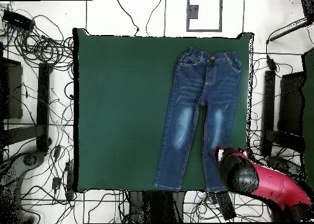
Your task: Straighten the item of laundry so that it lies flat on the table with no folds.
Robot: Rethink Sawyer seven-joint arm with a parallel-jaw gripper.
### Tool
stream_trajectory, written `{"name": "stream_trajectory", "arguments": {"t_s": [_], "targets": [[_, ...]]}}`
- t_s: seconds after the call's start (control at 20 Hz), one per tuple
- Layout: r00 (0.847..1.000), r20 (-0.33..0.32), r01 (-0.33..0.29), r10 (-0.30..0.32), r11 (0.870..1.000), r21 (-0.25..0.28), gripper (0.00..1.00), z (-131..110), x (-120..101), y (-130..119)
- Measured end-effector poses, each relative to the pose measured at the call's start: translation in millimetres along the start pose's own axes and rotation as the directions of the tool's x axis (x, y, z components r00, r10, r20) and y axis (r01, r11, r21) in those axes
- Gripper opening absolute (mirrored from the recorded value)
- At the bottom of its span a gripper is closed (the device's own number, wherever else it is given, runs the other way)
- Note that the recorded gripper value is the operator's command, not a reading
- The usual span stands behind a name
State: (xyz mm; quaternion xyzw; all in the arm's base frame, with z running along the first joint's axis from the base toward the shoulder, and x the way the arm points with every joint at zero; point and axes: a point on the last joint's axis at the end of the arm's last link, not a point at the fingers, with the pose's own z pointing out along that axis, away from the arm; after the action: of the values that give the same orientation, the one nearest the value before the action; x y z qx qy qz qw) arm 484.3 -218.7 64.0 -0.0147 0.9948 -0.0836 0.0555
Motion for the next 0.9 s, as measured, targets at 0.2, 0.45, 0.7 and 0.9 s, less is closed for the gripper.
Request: {"name": "stream_trajectory", "arguments": {"t_s": [0.2,0.45,0.7,0.9], "targets": [[0.999,0.052,0.012,-0.012,1.000,0.001,1.00,-21,-29,11],[0.994,0.111,-0.009,0.011,1.000,-0.016,1.00,-45,-58,12],[0.988,0.154,-0.022,0.026,0.999,-0.026,1.00,-63,-71,8],[0.986,0.167,-0.021,0.025,0.999,-0.026,1.00,-74,-75,6]]}}
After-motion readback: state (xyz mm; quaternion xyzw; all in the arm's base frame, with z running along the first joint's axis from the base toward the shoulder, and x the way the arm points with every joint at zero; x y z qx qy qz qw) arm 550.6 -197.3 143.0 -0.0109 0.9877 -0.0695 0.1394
